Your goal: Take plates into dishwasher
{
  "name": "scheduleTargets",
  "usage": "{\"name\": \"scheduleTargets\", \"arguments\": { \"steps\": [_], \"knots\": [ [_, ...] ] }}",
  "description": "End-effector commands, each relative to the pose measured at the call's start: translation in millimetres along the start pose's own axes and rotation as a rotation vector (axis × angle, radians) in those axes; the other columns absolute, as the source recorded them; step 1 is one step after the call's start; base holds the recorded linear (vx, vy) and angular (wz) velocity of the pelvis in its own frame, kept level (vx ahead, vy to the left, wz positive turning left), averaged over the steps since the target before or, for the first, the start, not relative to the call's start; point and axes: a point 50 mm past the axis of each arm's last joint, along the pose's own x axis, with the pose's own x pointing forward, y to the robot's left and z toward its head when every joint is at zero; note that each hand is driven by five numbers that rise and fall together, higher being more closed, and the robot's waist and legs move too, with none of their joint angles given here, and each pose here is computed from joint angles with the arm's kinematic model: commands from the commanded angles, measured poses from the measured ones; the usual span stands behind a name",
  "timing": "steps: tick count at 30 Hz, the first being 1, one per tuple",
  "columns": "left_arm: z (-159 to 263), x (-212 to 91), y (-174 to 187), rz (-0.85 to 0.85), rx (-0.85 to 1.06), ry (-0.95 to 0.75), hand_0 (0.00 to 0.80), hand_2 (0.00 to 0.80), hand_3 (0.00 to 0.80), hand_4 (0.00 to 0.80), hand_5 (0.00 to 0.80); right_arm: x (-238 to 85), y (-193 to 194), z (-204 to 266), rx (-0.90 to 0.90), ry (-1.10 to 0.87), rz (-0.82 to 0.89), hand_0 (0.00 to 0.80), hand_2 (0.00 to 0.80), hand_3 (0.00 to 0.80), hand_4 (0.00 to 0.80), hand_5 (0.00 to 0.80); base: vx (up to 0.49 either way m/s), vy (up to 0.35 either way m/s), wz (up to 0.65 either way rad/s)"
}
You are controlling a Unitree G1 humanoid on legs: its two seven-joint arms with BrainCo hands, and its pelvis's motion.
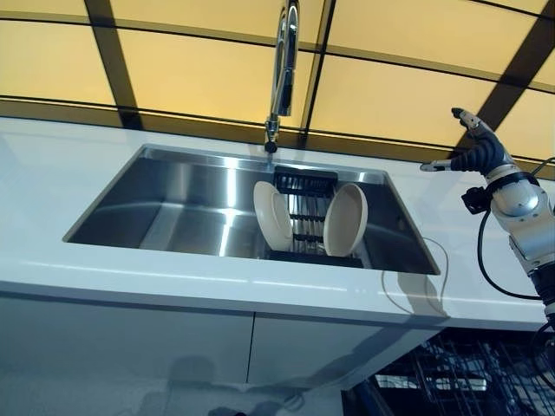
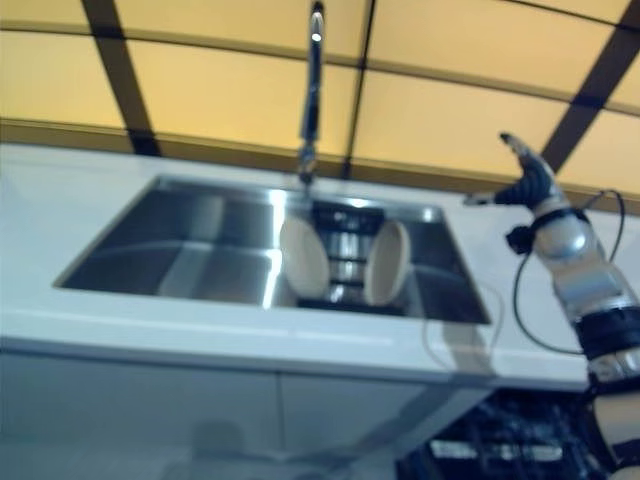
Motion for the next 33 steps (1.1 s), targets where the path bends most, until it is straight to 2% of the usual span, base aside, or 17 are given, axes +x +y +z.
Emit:
{"name": "scheduleTargets", "arguments": {
  "steps": [1,7,12,24,33],
  "knots": [
    [-12,1,-4,-0.016,0.066,0.04,0.0,0.0,0.0,0.0,0.0,13,-31,33,-0.225,-0.183,-0.13,0.0,0.0,0.0,0.0,0.0,0.038,-0.023,0.27],
    [-21,0,0,0.004,0.054,0.057,0.0,0.0,0.0,0.0,0.0,9,-31,54,-0.656,-0.416,-0.176,0.0,0.0,0.0,0.0,0.0,0.033,-0.012,0.12],
    [-24,0,2,-0.007,0.047,0.059,0.0,0.0,0.0,0.0,0.0,2,-26,61,-0.827,-0.545,-0.15,0.0,0.0,0.0,0.0,0.0,0.009,-0.012,0.05],
    [-26,-1,9,0.002,0.046,0.049,0.0,0.0,0.0,0.0,0.0,-11,-7,51,-0.985,-0.681,0.009,0.0,0.0,0.0,0.0,0.0,0.005,-0.01,-0.02],
    [-32,-1,7,-0.003,0.04,0.046,0.0,0.0,0.0,0.0,0.0,-16,0,45,-1.008,-0.721,0.077,0.0,0.0,0.0,0.0,0.0,0.0,0.0,0.0]
  ]
}}
